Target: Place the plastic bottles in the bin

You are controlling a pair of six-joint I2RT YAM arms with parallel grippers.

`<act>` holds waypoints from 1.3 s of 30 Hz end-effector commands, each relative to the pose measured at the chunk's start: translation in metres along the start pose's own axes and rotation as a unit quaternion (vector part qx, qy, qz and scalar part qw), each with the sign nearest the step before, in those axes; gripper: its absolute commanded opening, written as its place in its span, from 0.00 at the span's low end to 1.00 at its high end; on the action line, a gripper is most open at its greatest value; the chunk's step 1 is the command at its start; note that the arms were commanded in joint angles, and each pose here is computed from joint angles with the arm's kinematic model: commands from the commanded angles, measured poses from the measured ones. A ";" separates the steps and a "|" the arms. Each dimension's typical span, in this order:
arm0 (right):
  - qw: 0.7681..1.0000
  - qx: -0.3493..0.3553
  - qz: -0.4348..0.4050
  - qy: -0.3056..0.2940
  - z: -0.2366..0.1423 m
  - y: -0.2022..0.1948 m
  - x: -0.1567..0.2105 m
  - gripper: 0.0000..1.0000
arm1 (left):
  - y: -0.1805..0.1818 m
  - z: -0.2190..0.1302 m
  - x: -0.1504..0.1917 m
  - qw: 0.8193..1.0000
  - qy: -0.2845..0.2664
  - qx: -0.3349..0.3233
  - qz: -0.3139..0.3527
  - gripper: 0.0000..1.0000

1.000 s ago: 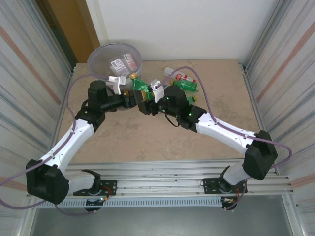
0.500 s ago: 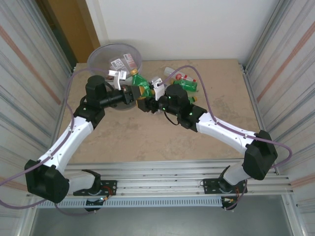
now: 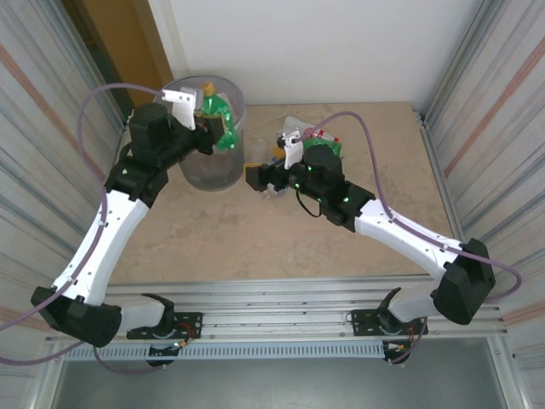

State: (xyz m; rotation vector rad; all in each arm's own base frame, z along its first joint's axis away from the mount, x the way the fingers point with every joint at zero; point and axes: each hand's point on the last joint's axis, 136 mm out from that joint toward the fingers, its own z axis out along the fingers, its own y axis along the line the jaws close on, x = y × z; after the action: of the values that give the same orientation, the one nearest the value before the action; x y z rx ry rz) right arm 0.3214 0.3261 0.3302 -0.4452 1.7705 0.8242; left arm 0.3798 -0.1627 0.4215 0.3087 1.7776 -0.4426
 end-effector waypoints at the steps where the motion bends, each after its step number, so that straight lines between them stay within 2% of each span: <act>1: 0.998 0.057 0.037 0.007 -0.014 -0.026 0.005 0.98 | 0.051 0.005 -0.007 0.987 0.021 -0.136 0.083 0.03; 8: 0.995 0.079 0.048 0.022 -0.024 -0.038 0.017 0.98 | 0.102 0.020 -0.015 0.967 0.050 -0.237 0.082 0.04; 16: 0.994 0.088 0.050 0.032 -0.032 -0.042 0.025 0.98 | 0.143 0.031 -0.017 0.930 0.074 -0.338 0.123 0.06; 24: 0.993 0.090 0.059 0.039 -0.033 -0.046 0.034 0.98 | 0.161 0.057 0.002 0.919 0.092 -0.361 0.131 0.07; 34: 0.992 0.090 0.067 0.052 -0.028 -0.048 0.042 0.98 | 0.198 0.073 0.014 0.888 0.109 -0.419 0.157 0.07; 37: 0.992 0.090 0.067 0.055 -0.026 -0.048 0.044 0.98 | 0.200 0.077 0.015 0.883 0.109 -0.420 0.176 0.10; 39: 0.992 0.090 0.067 0.058 -0.025 -0.048 0.046 0.98 | 0.200 0.080 0.017 0.885 0.114 -0.415 0.181 0.18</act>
State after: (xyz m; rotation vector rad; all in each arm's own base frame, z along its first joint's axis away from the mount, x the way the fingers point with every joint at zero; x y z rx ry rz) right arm 0.3185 0.2808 0.2824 -0.2841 1.9583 0.7255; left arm 0.5286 -0.0260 0.3346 0.0876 1.9896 0.6115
